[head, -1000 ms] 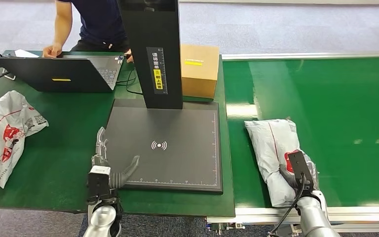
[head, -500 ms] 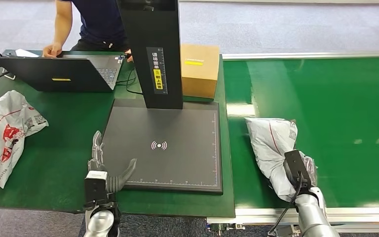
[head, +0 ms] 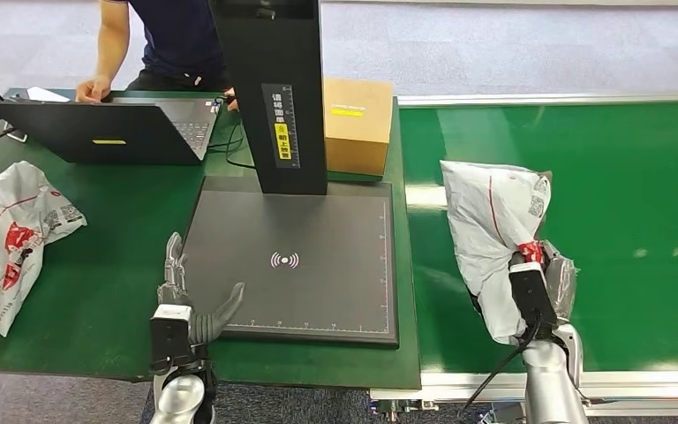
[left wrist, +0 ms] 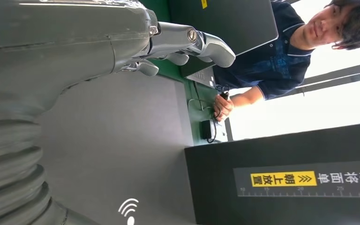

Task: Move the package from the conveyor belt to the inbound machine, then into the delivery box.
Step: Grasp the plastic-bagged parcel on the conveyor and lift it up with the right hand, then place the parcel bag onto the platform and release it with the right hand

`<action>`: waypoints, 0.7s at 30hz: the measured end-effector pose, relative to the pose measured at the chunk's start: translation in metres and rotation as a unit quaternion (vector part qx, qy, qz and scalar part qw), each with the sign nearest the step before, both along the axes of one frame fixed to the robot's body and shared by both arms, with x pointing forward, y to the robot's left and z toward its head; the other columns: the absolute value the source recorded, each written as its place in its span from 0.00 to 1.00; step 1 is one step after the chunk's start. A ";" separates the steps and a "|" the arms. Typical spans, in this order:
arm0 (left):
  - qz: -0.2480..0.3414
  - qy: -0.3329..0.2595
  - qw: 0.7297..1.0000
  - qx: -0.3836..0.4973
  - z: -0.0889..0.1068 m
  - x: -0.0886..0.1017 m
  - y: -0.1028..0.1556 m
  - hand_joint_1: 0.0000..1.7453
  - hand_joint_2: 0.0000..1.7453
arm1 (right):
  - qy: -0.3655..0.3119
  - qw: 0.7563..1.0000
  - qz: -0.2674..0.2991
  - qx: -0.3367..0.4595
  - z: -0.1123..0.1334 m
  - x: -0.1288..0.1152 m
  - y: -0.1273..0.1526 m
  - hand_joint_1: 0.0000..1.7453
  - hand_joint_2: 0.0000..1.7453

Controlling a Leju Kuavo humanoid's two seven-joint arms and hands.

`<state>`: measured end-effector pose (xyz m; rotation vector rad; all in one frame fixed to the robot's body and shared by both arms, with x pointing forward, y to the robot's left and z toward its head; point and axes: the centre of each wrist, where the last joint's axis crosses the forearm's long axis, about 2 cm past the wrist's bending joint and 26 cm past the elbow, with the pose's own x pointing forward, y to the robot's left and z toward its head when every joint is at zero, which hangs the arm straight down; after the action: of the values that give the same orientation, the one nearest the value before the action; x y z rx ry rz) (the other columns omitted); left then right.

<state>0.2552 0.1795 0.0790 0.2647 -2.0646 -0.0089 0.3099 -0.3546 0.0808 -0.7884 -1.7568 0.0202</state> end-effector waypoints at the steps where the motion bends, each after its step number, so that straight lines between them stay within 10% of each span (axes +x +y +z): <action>1: 0.000 -0.001 1.000 -0.001 0.001 0.001 0.000 0.00 1.00 | -0.015 1.000 0.004 -0.004 0.006 -0.001 0.004 0.99 1.00; 21: -0.018 -0.010 1.000 -0.015 0.008 0.011 -0.016 0.00 1.00 | -0.123 0.974 0.183 -0.048 0.057 0.013 0.098 0.96 1.00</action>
<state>0.2662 0.1640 0.0866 0.2099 -2.0881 0.0018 0.3227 -0.2563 0.1378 -0.5405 -2.1326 0.2661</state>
